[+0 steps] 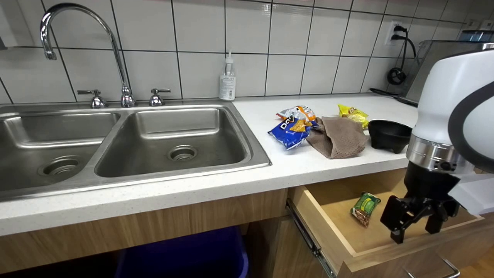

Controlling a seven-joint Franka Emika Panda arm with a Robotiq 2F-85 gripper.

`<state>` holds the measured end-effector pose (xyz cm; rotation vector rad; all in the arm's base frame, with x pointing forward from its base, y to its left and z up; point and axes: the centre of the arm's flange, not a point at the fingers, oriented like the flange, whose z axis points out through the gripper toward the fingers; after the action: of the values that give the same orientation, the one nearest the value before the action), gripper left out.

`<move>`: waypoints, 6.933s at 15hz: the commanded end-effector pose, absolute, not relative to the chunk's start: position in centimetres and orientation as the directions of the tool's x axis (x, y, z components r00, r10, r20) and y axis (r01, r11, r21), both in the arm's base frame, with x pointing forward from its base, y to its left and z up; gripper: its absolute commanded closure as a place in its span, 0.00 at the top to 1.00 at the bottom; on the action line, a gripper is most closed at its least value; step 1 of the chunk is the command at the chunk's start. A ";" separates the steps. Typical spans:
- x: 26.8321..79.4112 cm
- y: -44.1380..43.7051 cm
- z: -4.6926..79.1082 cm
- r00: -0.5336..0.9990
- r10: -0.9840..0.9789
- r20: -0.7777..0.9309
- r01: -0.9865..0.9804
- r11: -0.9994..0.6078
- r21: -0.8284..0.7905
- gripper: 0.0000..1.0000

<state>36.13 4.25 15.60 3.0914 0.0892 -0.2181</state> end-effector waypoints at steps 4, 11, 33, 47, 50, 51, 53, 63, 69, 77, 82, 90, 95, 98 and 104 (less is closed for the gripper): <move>35.5 4.9 19.2 0.993 0.018 -0.120 0.024 -0.998 0.050 1.00; 37.1 4.9 24.2 0.995 0.037 -0.095 0.044 -0.997 0.070 1.00; 50.2 7.7 33.5 0.975 0.221 0.024 0.218 -0.972 0.087 1.00; 54.8 13.4 36.9 0.930 0.355 0.096 0.349 -0.934 0.073 1.00; 55.2 13.7 36.9 0.923 0.371 0.100 0.365 -0.928 0.073 1.00; 55.3 13.7 36.8 0.924 0.372 0.092 0.366 -0.927 0.076 1.00; 54.4 13.4 36.3 0.931 0.347 0.112 0.340 -0.937 0.075 1.00; 54.7 13.5 36.1 0.931 0.350 0.106 0.343 -0.936 0.074 1.00; 54.7 13.5 36.1 0.931 0.350 0.106 0.344 -0.936 0.075 1.00; 56.7 14.2 34.7 0.907 0.400 0.130 0.396 -0.916 0.061 1.00; 58.3 15.0 33.8 0.886 0.435 0.158 0.432 -0.900 0.056 1.00; 60.4 16.0 31.6 0.873 0.459 0.164 0.457 -0.888 0.052 1.00; 61.1 16.6 30.6 0.870 0.466 0.162 0.466 -0.884 0.040 1.00; 61.6 16.6 30.3 0.869 0.466 0.163 0.466 -0.884 0.040 1.00; 62.1 16.6 30.2 0.865 0.473 0.169 0.473 -0.880 0.040 0.66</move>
<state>61.07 16.50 29.96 3.0354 0.7317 0.2509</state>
